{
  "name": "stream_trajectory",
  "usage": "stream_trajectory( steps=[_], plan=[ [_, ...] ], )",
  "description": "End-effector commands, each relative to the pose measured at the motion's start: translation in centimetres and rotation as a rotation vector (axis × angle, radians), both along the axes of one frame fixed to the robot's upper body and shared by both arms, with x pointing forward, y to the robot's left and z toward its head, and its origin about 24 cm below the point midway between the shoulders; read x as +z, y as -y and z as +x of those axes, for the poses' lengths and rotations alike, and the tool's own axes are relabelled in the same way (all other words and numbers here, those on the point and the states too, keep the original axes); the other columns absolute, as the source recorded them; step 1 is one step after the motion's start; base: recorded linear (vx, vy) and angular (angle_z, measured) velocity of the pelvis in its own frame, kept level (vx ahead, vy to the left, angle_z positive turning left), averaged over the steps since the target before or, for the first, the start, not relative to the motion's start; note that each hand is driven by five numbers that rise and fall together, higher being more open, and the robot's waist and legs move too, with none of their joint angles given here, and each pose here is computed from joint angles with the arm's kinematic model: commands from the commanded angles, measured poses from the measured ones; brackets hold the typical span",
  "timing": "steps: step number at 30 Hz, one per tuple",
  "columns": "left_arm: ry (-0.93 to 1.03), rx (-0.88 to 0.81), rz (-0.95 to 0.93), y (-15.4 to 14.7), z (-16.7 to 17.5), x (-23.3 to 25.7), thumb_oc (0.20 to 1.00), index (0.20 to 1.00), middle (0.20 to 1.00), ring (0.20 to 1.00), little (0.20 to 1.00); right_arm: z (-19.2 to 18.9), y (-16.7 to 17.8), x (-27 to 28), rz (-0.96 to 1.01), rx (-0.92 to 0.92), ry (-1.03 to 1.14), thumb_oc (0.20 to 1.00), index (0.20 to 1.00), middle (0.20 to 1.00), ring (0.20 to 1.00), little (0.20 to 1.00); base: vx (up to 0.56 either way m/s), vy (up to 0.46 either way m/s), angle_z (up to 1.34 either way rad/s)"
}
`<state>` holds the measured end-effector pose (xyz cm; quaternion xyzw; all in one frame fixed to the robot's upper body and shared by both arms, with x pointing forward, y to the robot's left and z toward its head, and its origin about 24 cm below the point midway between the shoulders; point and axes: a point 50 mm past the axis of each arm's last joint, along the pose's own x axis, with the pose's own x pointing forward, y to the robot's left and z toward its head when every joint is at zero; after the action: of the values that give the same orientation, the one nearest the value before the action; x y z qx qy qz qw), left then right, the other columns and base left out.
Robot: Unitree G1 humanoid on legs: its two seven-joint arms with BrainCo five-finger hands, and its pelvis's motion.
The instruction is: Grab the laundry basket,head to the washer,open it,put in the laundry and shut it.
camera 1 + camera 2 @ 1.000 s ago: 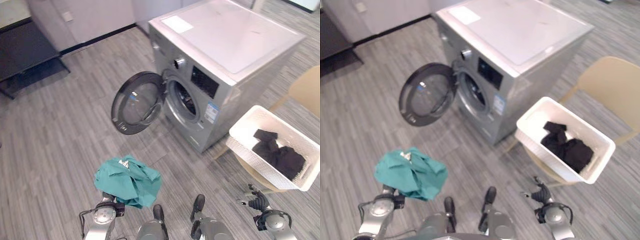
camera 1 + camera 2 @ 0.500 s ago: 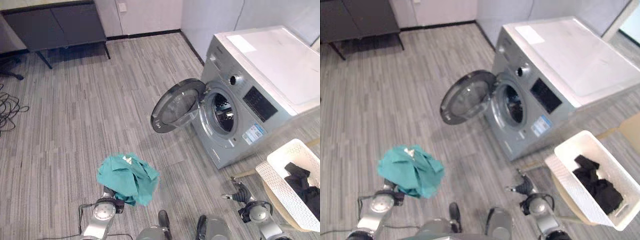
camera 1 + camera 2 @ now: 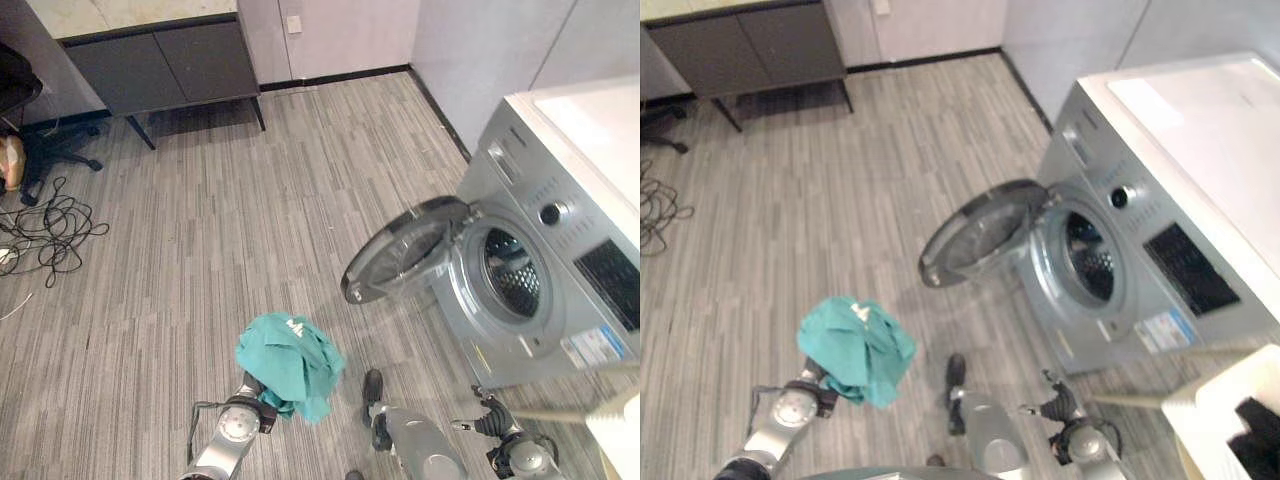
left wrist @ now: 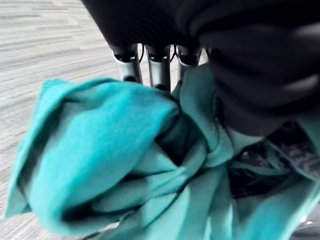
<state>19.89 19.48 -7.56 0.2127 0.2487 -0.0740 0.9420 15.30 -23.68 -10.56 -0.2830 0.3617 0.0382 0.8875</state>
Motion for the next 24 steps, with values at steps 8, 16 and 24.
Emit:
stream_trajectory(
  steps=[8, 16, 24],
  plan=[
    [0.223, -0.186, 0.073, 1.3, 3.7, 4.2, 0.2, 0.2, 0.2, 0.2, 0.2, 3.6, 0.8, 2.5, -0.045, 0.043, 0.152, 1.0, 1.0, 1.0, 1.0, 1.0, 0.24, 0.084, -0.92],
    [0.348, -0.282, 0.133, 2.4, 5.4, 6.7, 0.2, 0.2, 0.2, 0.2, 0.2, 2.4, -0.1, 1.3, -0.011, 0.057, 0.088, 1.0, 1.0, 1.0, 1.0, 1.0, 0.22, 0.255, -1.69],
    [0.594, -0.326, 0.115, 3.3, 6.2, 11.9, 0.2, 0.2, 0.2, 0.2, 0.2, 3.5, -1.8, 1.5, 0.014, 0.114, 0.113, 1.0, 1.0, 1.0, 1.0, 1.0, 0.05, 0.064, -0.97]
  ],
)
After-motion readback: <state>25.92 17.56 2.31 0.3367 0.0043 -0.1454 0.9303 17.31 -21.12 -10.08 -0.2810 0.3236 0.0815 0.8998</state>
